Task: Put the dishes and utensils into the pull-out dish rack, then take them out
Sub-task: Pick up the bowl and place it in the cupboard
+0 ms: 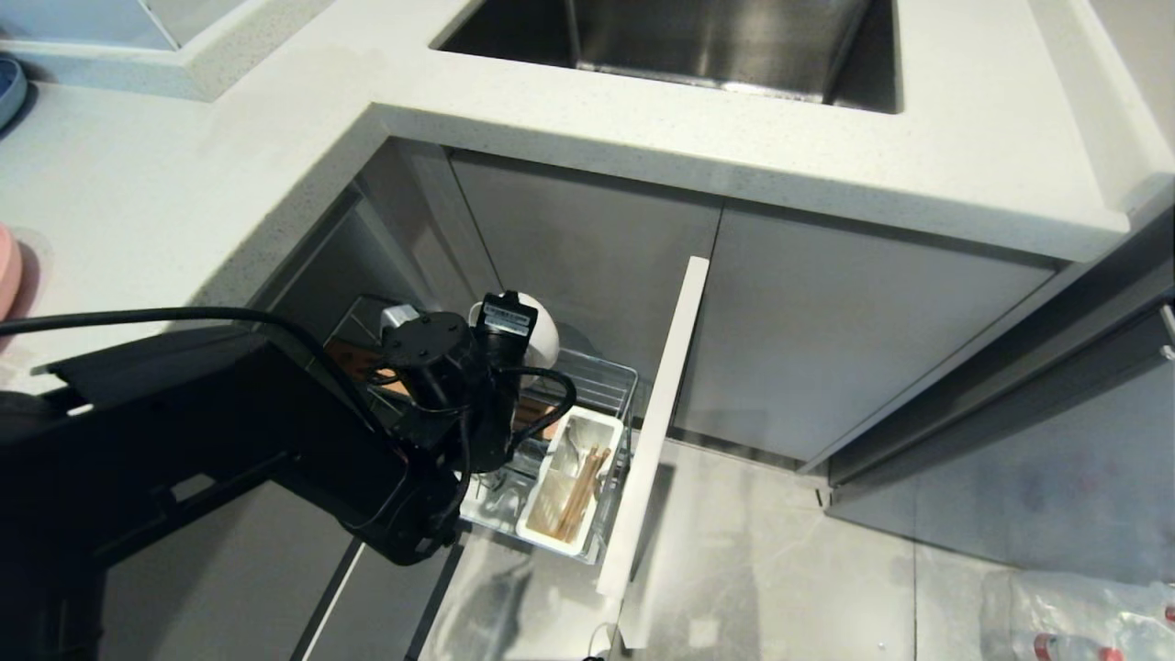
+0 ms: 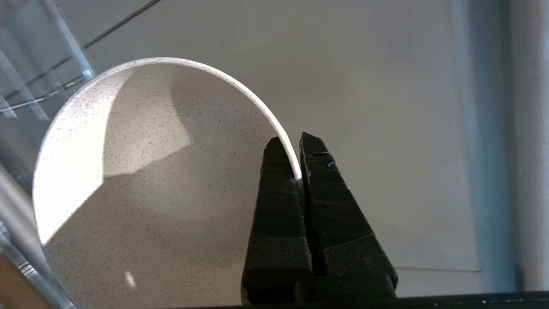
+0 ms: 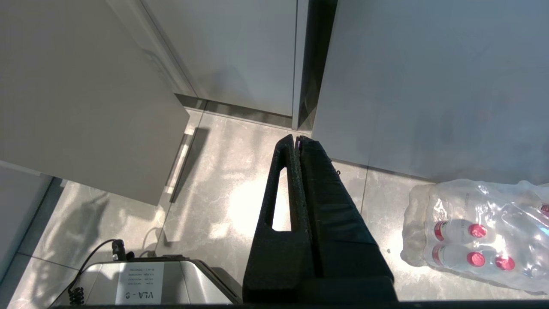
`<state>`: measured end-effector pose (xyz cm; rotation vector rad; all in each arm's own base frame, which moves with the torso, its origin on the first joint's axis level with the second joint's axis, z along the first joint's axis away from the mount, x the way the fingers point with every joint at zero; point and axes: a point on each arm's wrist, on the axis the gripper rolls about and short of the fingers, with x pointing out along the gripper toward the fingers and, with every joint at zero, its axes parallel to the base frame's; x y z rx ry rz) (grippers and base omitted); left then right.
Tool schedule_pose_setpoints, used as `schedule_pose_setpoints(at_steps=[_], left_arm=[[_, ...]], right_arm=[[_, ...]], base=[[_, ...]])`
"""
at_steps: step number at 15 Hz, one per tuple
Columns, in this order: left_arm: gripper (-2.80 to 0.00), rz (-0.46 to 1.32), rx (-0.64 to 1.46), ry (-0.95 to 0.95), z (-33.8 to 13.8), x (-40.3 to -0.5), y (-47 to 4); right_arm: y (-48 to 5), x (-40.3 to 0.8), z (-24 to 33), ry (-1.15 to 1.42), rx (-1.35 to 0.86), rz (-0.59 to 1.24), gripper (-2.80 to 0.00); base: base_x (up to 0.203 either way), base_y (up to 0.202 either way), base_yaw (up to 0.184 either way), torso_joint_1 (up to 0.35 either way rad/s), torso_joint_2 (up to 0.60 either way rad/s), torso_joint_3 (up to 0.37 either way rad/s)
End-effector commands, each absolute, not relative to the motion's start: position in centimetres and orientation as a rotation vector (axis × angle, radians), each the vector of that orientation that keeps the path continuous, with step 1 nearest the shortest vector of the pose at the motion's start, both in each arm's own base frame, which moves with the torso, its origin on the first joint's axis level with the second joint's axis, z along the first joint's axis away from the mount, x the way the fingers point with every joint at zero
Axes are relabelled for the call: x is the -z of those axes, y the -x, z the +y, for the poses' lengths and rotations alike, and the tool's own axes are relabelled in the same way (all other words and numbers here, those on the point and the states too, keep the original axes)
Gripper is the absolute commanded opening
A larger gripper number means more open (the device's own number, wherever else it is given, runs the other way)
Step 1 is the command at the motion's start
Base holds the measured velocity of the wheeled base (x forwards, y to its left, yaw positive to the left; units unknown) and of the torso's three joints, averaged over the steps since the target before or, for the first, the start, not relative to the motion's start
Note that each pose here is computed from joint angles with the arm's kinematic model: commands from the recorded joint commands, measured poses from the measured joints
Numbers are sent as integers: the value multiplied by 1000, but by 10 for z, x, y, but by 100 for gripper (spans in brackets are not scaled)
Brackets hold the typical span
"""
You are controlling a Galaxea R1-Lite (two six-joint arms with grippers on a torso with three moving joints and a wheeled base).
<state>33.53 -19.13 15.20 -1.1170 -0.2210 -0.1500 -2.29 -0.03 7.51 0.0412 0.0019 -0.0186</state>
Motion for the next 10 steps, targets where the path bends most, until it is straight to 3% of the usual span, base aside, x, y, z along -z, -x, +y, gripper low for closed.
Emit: schedule_pose_setpoints(at_steps=[1, 10], left_arm=[[-280, -238, 159, 1134, -191, -148, -337], [-280, -191, 169, 1137, -195, -127, -346]], right_arm=[[23, -75, 0, -41, 19, 4, -280], [23, -75, 0, -41, 19, 4, -280]], base=[[0, 0, 0, 0, 0, 0], [0, 0, 0, 0, 0, 0]])
